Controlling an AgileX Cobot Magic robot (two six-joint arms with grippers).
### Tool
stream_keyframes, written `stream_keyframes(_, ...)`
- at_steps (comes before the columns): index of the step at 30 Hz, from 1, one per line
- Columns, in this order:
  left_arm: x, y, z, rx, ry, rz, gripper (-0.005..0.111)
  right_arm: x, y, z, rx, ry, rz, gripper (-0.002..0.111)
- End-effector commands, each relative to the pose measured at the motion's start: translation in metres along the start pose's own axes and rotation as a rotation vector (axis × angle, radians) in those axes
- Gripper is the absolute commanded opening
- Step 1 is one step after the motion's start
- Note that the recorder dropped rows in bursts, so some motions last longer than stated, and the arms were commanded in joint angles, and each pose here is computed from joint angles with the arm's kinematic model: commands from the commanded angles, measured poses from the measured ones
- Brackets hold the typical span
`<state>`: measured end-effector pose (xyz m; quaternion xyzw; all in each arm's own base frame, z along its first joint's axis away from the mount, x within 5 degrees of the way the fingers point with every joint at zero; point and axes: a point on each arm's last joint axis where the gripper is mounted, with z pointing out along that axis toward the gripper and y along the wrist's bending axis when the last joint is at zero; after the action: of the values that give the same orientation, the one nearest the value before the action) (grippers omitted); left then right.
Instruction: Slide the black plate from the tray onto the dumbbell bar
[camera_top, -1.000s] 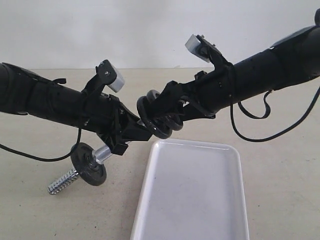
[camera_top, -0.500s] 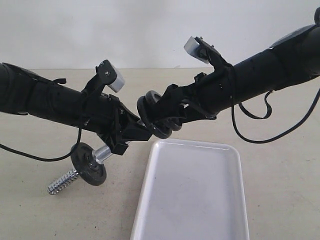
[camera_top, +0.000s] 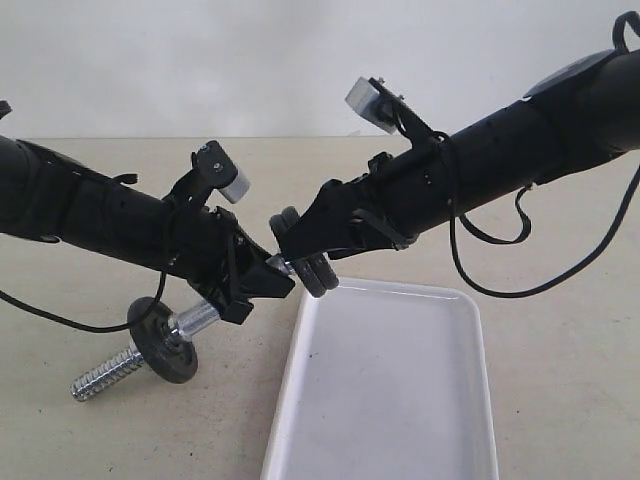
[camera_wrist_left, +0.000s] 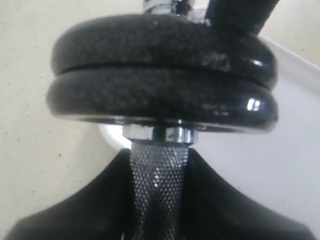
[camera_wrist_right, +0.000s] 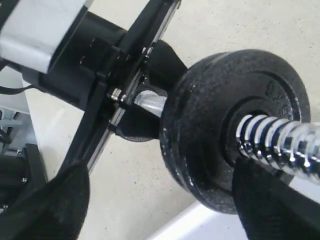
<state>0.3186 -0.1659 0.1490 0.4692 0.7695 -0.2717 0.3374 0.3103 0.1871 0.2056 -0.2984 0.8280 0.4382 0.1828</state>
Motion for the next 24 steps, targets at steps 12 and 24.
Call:
stream_keyframes(12, -0.029, 0.002, -0.016, -0.044, -0.128, -0.055, 0.004, 0.0, 0.005, -0.003, -0.032, 0.018, -0.029, 0.07)
stream_keyframes(24, -0.024, 0.012, -0.016, -0.161, -0.079, -0.132, 0.004, 0.0, 0.005, -0.003, -0.032, 0.018, -0.037, 0.07)
